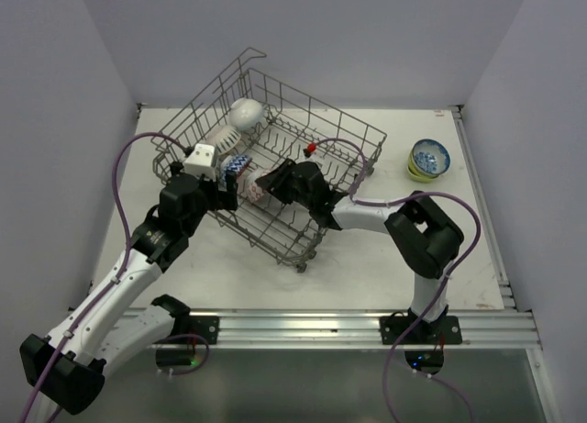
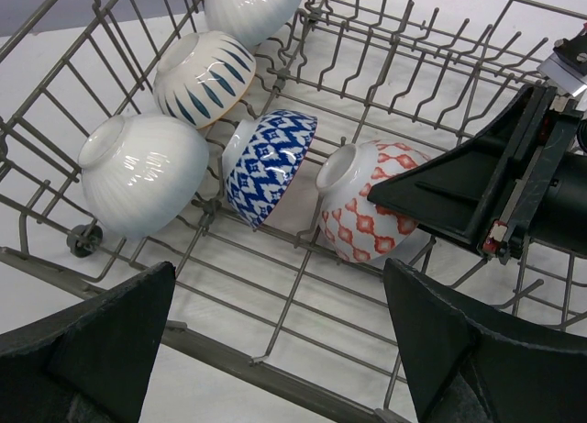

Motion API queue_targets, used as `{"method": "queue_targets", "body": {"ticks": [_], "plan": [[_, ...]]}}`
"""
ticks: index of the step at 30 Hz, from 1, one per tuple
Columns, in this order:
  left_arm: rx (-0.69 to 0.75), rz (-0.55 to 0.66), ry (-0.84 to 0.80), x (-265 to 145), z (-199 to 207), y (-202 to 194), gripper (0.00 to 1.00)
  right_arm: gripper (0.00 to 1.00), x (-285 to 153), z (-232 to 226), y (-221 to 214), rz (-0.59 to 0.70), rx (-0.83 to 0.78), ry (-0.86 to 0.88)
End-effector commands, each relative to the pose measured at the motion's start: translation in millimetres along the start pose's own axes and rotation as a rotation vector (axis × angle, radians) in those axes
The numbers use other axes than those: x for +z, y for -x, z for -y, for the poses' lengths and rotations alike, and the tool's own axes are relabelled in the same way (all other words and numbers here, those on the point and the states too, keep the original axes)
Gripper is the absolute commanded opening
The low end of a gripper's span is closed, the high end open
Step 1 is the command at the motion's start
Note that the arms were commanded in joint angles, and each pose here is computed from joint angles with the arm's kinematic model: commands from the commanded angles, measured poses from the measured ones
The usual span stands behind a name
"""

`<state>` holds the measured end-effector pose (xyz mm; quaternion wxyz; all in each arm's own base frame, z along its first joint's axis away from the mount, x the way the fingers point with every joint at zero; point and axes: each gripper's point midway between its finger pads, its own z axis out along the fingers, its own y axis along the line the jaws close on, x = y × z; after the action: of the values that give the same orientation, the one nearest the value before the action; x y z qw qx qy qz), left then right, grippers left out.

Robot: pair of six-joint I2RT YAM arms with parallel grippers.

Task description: Unload the bowls from the dish rack

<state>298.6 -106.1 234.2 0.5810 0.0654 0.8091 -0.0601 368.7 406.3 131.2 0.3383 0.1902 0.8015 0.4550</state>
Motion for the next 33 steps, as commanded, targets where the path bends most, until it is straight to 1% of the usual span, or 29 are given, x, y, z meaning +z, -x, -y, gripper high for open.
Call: {"method": "queue_targets", "body": {"ticks": [1,4,14,18,20,24,28,31,33], "plan": [[-0.004,0.031,-0.017,-0.8,4.3,8.7,1.00,0.40,-13.8,-36.0,13.8,0.072,0.029,0.105],[-0.003,0.031,-0.017,-0.9,4.5,8.7,1.00,0.31,-16.8,-40.9,16.3,0.081,0.030,0.123],[0.000,0.021,-0.011,1.1,3.9,6.2,1.00,0.22,-36.6,-77.5,24.6,0.079,0.016,0.224],[0.003,0.017,-0.011,1.7,4.1,4.7,1.00,0.14,-41.0,-81.7,24.7,0.071,0.017,0.243],[0.002,0.019,-0.008,1.7,3.4,5.5,1.00,0.12,-43.5,-86.9,25.5,0.074,0.014,0.260],[0.005,0.014,-0.009,1.8,3.8,4.4,1.00,0.05,-43.2,-91.7,25.0,0.063,0.009,0.273],[0.003,0.016,-0.006,1.5,3.2,4.8,1.00,0.03,-42.7,-98.6,27.2,0.062,0.004,0.292],[0.004,0.018,-0.003,1.6,2.7,5.2,1.00,0.00,-42.1,-112.9,34.4,0.060,-0.018,0.313],[0.005,0.015,-0.001,1.9,2.4,4.5,1.00,0.00,-45.1,-135.3,43.6,0.060,-0.029,0.352]]}}
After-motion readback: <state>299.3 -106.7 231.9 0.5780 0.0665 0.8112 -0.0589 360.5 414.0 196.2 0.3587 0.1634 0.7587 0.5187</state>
